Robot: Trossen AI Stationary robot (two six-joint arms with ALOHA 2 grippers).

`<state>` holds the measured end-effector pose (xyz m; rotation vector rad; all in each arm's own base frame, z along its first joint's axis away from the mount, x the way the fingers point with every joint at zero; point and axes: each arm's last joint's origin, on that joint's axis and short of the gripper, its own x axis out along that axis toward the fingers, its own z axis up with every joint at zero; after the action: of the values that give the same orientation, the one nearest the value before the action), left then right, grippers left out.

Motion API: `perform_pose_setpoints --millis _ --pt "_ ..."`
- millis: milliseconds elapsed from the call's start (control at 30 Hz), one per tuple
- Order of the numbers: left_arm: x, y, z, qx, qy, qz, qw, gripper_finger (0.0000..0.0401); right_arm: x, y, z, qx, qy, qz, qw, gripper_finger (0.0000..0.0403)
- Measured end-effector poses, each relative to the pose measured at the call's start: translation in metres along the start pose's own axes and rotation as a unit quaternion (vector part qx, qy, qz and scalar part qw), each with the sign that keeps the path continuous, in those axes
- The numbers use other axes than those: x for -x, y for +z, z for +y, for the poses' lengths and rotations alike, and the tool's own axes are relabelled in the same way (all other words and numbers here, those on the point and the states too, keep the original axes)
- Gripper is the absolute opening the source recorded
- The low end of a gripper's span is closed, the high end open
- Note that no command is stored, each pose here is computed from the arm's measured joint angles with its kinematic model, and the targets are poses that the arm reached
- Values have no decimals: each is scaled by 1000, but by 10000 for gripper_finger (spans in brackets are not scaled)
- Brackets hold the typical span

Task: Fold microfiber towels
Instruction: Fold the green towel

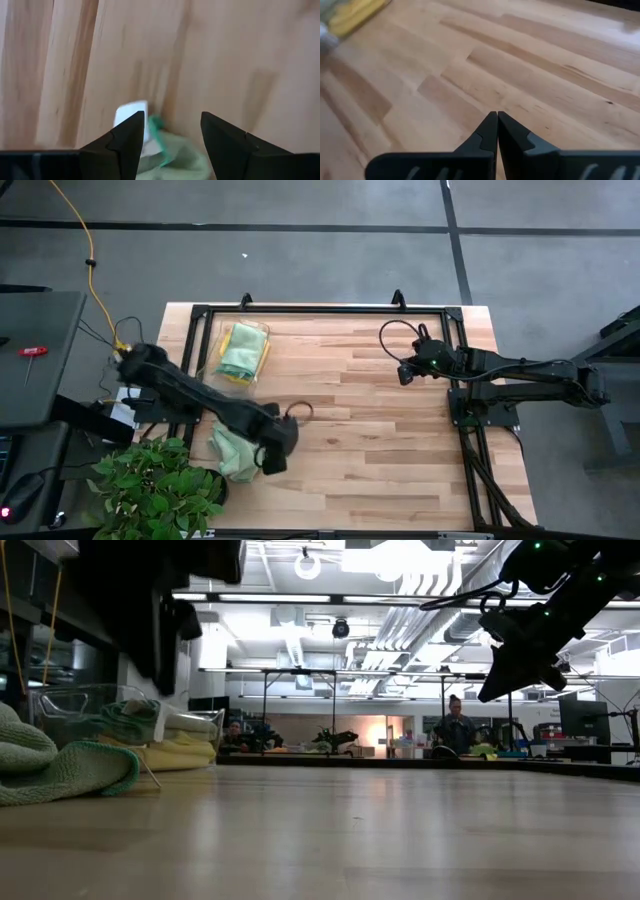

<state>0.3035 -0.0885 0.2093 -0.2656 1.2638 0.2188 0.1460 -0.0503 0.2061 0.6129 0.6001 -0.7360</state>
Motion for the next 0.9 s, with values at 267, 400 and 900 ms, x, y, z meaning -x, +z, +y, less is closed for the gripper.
perform_pose_setpoints --millis 267,400,900 --pt "-29 5 -21 -9 73 102 992 186 0 -1 0 56 1 9 998 4" --pt "-33 -3 -24 4 91 127 988 186 0 -1 -1 63 0 8 998 4" --pt "-55 -18 -4 65 105 173 977 183 0 -1 -1 52 0 8 999 4"
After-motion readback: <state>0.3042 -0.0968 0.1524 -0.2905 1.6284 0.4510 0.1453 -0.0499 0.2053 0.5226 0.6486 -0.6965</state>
